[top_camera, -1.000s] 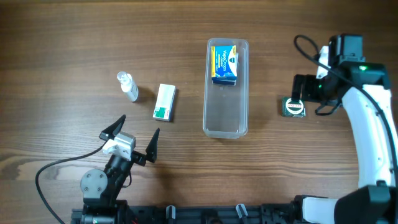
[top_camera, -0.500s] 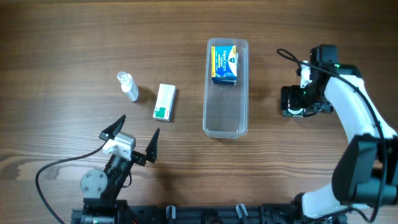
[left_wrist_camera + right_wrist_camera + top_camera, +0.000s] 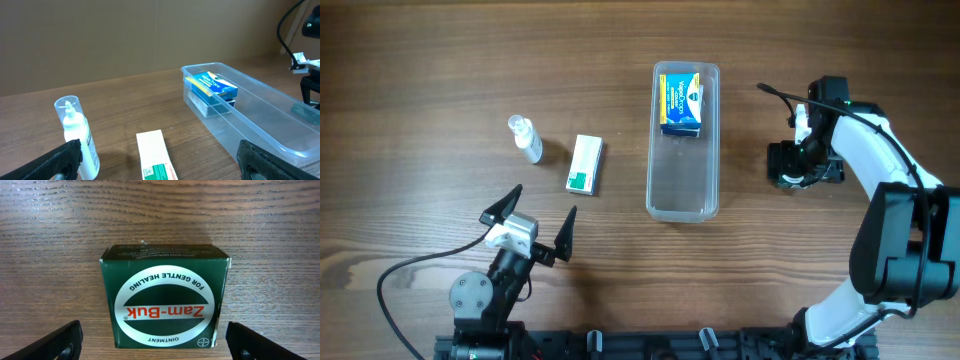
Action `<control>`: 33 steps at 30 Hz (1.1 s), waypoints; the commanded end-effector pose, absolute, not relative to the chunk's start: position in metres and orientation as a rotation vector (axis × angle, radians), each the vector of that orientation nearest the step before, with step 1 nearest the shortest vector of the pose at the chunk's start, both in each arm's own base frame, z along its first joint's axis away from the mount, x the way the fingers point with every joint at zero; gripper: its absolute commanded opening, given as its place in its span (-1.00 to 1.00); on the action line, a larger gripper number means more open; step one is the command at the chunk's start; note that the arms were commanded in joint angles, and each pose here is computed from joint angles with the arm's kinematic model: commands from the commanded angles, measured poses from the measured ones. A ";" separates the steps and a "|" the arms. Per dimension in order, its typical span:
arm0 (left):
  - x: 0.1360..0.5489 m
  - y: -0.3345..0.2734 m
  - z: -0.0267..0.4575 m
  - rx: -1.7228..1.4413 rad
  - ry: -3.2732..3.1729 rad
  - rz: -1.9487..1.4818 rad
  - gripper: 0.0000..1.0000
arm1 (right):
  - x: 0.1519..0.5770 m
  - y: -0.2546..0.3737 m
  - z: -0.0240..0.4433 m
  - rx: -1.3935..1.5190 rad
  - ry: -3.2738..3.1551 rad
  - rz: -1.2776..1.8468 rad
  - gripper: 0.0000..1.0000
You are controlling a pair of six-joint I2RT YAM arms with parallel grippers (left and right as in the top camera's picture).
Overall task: Pack container
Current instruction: 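Lower the right gripper onto the green Zam-Buk box and grasp it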
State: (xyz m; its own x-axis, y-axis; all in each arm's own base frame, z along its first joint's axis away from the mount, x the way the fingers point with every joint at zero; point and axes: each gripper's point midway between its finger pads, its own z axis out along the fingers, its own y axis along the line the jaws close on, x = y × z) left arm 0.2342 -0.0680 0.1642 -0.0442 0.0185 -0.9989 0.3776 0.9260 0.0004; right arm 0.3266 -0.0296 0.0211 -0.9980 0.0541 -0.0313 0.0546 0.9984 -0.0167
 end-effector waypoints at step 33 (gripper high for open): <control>0.235 -0.066 0.162 0.311 1.600 -0.285 0.99 | 0.327 -0.025 -0.011 0.048 3.161 -0.070 0.51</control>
